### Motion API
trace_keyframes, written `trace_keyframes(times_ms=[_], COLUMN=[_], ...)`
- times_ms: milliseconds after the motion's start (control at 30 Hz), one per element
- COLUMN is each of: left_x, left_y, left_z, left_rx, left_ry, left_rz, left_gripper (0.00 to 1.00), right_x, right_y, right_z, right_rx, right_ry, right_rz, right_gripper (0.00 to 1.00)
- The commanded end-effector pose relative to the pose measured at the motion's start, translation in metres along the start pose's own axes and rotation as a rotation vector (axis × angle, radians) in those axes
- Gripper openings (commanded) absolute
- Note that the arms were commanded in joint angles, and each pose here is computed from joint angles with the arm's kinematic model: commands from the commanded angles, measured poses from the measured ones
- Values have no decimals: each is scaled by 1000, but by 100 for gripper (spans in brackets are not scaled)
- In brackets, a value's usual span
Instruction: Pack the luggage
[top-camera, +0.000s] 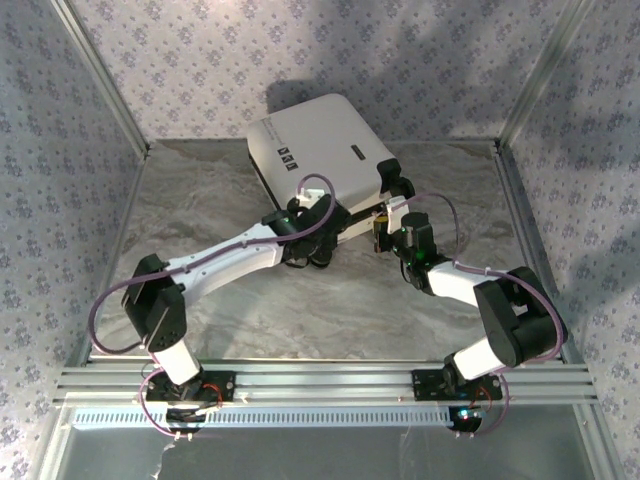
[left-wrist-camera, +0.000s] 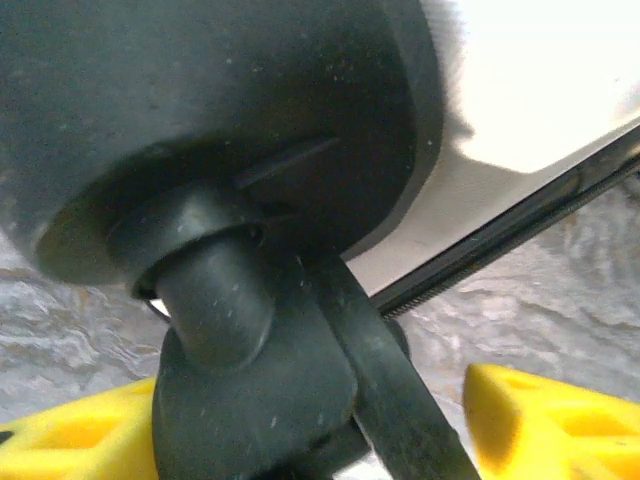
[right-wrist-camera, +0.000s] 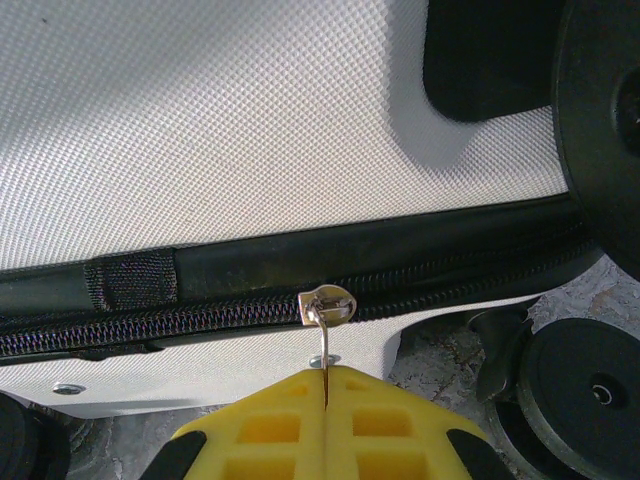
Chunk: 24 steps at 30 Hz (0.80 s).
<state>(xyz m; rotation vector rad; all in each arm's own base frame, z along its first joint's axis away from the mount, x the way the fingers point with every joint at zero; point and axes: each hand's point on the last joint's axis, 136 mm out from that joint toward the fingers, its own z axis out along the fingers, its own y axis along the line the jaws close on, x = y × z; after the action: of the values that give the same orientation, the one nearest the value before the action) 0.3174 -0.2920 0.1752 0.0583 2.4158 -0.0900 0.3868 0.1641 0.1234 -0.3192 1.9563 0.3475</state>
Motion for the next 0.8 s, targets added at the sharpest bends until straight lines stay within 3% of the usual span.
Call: trace_keyframes(times_ms=[0,167,267,567,767], left_x=[-8,-11,-21,-62,-66], left_y=[18,27,17,-9,18], left_z=[3,4,-8,-93,-128], left_rx=[-113,-129,-31,388,518], left_ry=[-41,-65,-99,-202,-255], left_rz=[35,40,14,-119,-254], left_gripper=[55,24,14,3,0], right_x=[-5,-4,-8,-32,-36], right_y=[1,-8,-19,-24,-44], right_z=[-1,0,-1,-11,-26], right_rx=[6,41,79,116,243], right_ry=[-22,-32,-62,-161,-190], right_rz=[-23,-27,-17,-50,-39], right_gripper=[0,0,0,0,0])
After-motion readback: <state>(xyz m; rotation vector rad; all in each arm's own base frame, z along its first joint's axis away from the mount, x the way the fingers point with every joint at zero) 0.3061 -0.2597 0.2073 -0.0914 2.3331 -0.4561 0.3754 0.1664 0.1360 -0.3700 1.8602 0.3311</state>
